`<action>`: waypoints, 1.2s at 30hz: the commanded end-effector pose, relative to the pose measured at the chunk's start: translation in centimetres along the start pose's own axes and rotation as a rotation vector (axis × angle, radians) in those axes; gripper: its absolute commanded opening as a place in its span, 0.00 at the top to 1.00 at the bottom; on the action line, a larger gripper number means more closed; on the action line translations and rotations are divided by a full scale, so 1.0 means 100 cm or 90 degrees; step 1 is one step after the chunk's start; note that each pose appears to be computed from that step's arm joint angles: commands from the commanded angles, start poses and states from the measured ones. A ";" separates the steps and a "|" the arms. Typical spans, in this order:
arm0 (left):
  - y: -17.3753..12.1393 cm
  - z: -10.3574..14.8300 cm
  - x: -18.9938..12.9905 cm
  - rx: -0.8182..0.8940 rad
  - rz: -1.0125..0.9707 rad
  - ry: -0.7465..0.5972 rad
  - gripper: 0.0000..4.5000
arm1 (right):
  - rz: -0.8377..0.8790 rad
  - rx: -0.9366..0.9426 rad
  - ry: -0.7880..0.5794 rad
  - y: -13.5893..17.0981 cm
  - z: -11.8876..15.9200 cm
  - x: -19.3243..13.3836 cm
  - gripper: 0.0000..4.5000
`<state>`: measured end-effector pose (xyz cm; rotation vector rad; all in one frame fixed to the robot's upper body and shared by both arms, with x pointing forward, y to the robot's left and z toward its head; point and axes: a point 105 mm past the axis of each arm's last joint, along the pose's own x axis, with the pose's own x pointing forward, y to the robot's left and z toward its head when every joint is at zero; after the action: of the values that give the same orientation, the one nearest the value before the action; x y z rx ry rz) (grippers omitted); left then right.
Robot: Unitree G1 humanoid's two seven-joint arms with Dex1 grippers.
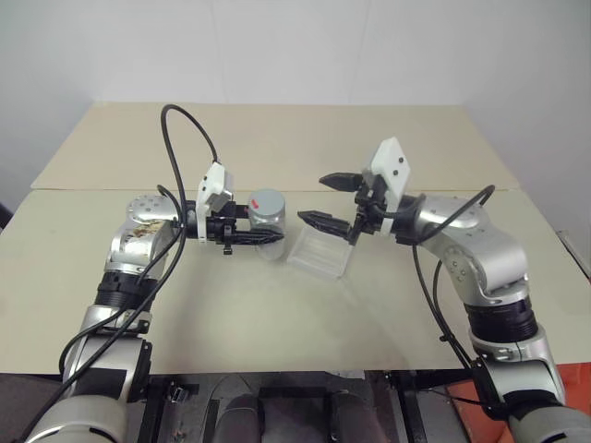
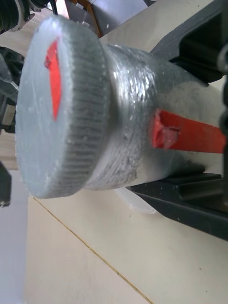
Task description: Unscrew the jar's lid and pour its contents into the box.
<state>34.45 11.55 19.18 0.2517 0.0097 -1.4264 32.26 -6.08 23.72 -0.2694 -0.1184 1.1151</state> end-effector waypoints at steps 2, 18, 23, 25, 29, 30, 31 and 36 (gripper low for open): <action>0.002 0.015 0.004 0.031 -0.005 -0.018 0.57 | 0.041 -0.032 -0.060 0.014 0.030 0.001 0.01; 0.001 0.013 0.007 0.038 -0.013 -0.015 0.57 | 0.062 -0.030 -0.017 0.022 0.036 0.040 0.01; 0.001 0.014 0.006 0.040 -0.013 -0.012 0.57 | 0.061 -0.028 -0.002 0.022 0.035 0.045 0.01; 0.002 0.014 0.005 0.041 -0.012 -0.011 0.57 | 0.062 -0.028 0.001 0.021 0.035 0.046 0.01; 0.001 0.013 0.006 0.042 -0.012 -0.012 0.57 | 0.062 -0.029 0.004 0.021 0.035 0.047 0.01; 0.000 0.013 0.006 0.041 -0.012 -0.012 0.57 | 0.063 -0.029 0.005 0.021 0.035 0.047 0.01; 0.000 0.013 0.006 0.041 -0.012 -0.012 0.57 | 0.065 -0.030 0.005 0.021 0.035 0.047 0.01; 0.000 0.013 0.005 0.042 -0.011 -0.012 0.57 | 0.072 -0.030 0.013 0.022 0.034 0.047 0.01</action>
<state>34.52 10.94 19.02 0.2385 0.0033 -1.4419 32.04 -0.57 25.13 -0.3115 -0.0813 1.2139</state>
